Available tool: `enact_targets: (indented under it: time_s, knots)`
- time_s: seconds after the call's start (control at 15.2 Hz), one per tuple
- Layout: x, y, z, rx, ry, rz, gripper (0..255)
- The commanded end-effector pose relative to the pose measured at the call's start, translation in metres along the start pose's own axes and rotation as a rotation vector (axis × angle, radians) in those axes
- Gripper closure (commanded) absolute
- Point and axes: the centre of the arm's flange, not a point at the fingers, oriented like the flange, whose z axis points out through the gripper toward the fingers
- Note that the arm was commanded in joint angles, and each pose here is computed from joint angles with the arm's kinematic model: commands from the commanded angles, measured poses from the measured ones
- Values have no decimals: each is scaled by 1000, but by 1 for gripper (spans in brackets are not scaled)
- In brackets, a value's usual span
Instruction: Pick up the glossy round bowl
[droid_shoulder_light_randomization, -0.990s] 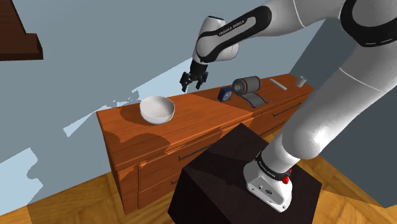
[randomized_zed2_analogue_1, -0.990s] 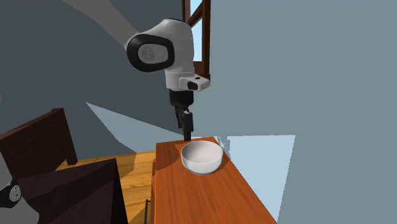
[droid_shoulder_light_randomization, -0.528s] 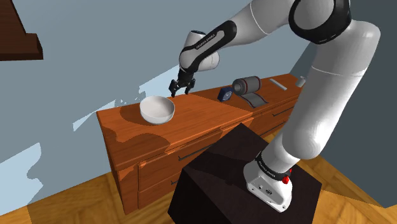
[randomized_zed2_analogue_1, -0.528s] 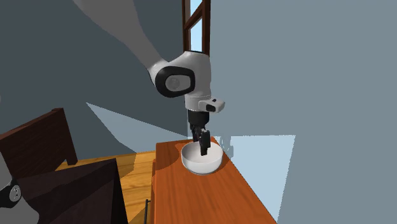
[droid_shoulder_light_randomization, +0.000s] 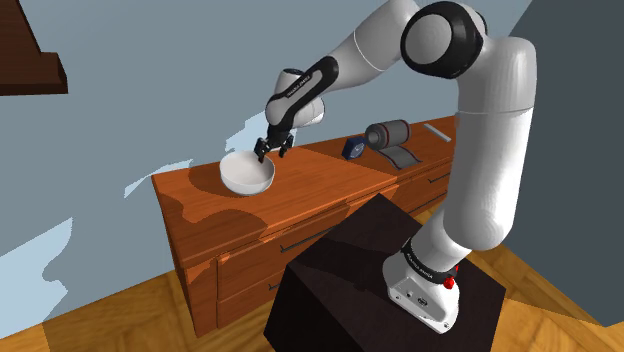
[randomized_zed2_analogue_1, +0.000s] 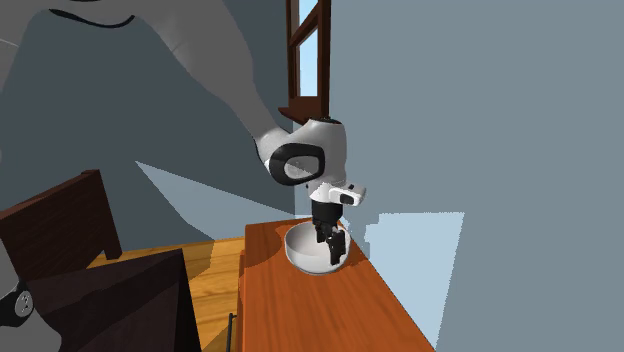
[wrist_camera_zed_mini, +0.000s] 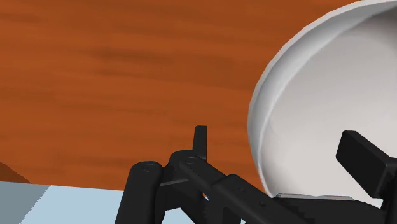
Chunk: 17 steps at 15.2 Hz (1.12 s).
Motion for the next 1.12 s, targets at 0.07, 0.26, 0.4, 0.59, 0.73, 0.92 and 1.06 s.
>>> enact_targets:
  time_s: [0.07,0.26,0.4,0.59,0.73,0.92,1.06]
  knots:
    - [0,1,17,0,1,0,0]
    - [-1,1,30,0,1,0,0]
    - [-1,1,30,0,1,0,255]
    - [-1,1,30,0,1,0,255]
    - [-1,1,30,0,1,0,255]
    - [-1,1,30,0,1,0,255]
    - [-1,1,25,0,1,0,255]
